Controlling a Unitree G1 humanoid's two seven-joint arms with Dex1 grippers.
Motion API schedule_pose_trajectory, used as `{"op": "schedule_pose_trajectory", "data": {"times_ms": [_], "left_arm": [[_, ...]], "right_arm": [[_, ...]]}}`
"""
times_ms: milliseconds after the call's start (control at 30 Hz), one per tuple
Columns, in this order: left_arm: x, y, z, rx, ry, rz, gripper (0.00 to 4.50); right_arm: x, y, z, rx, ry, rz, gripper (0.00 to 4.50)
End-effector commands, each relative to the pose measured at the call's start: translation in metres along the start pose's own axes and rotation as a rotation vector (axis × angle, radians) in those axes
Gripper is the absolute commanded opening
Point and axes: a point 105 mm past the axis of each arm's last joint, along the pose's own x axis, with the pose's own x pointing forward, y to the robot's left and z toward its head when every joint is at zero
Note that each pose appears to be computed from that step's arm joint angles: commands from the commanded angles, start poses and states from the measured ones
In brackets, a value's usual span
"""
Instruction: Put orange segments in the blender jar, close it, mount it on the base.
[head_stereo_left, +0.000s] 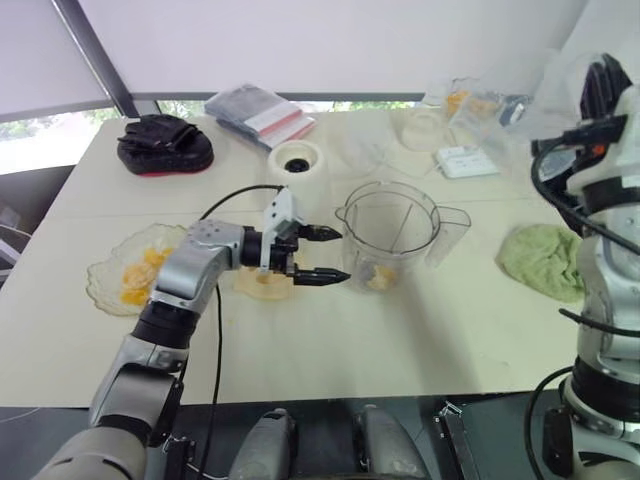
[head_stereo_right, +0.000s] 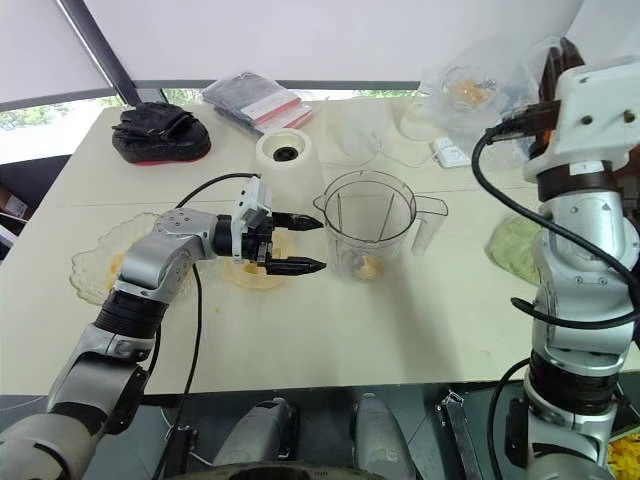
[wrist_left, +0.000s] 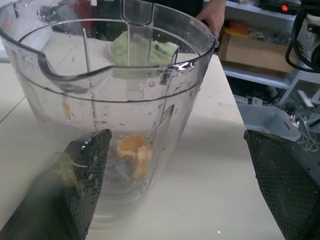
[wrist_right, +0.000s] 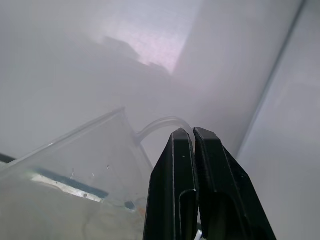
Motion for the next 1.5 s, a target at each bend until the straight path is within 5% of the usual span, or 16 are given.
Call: {"op": "schedule_pose_trajectory", "data": {"times_ms": [33, 367, 1500], "left_arm": [[0.000, 0.001, 0.011, 0.052, -0.007, -0.002, 4.43], [-0.001, 0.003, 0.012, 0.057, 0.001, -0.005, 4.43], [0.002, 0.001, 0.011, 0.067, 0.006, -0.021, 4.43]], "right_arm": [[-0.005, 0.003, 0.028, -0.069, -0.113, 0.049, 0.05], [-0.019, 0.028, 0.033, -0.257, -0.145, 0.269, 0.05], [-0.029, 0.044, 0.016, -0.383, -0.123, 0.375, 0.05]]}}
